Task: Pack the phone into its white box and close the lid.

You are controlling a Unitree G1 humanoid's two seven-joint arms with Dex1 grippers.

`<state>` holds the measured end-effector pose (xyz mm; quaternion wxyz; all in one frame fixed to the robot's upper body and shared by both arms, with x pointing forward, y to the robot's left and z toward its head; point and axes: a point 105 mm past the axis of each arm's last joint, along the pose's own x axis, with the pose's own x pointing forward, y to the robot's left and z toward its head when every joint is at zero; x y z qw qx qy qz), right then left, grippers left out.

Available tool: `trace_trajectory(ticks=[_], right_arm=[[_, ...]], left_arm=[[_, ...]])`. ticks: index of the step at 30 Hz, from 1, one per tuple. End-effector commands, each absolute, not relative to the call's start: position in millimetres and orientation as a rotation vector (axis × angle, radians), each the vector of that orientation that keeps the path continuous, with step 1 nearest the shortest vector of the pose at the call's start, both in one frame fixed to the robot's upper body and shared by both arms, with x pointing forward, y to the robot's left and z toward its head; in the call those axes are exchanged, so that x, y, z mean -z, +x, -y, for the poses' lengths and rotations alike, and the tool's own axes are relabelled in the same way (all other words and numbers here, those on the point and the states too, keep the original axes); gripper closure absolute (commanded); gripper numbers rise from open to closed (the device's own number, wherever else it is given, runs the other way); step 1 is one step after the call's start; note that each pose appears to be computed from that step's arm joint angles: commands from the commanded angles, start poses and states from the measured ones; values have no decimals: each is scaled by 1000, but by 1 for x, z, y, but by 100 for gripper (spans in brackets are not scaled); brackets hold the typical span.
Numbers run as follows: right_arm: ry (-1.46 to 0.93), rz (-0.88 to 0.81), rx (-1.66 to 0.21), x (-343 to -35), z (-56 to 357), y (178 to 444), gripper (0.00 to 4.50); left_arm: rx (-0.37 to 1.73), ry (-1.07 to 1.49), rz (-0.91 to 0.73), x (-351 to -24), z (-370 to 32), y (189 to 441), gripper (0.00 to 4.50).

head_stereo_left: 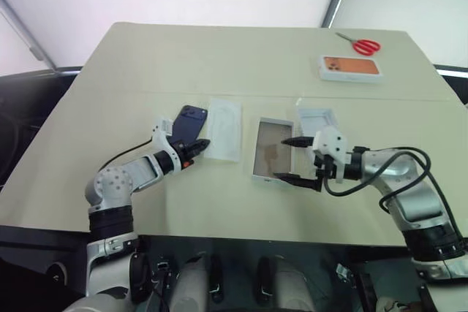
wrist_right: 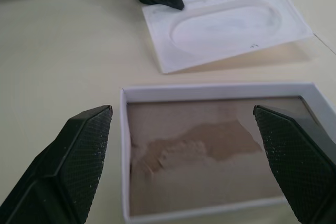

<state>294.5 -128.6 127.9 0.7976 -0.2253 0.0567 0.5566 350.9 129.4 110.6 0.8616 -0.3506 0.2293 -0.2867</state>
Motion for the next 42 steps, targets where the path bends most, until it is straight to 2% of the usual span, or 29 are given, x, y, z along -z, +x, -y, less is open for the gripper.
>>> trace_trajectory(ticks=[1, 3, 6, 12, 13, 14, 19, 24, 28, 31, 36, 42], right_arm=[[-497, -169, -1231, -115, 117, 288, 0], [-478, -185, -1221, -113, 116, 291, 0], [-521, -248, -1208, -101, 122, 295, 82], [-480, -257, -1234, -102, 119, 294, 379], [-479, -254, -1236, -103, 119, 294, 439], [-480, -235, -1239, -105, 117, 295, 446], [-489, -152, -1244, -113, 103, 303, 446], [-521, -88, -1271, -112, 78, 308, 446], [-490, -50, -1294, -114, 61, 314, 446], [-497, -41, -1301, -113, 59, 315, 354], [-479, -54, -1302, -122, 73, 316, 109], [-477, -96, -1198, -141, 123, 322, 109]], left_arm=[[634, -699, -393, -130, -132, 351, 441], [613, -671, -352, -135, -135, 353, 441], [600, -657, -311, -138, -137, 353, 450], [628, -732, -305, -144, -132, 350, 450], [632, -736, -308, -144, -131, 350, 450], [659, -745, -334, -142, -125, 346, 450], [723, -848, -357, -147, -112, 339, 450], [685, -947, -288, -168, -126, 347, 450], [675, -954, -301, -171, -134, 345, 450], [690, -947, -319, -170, -126, 340, 450], [721, -930, -360, -162, -114, 330, 450], [711, -865, -417, -148, -105, 327, 450]])
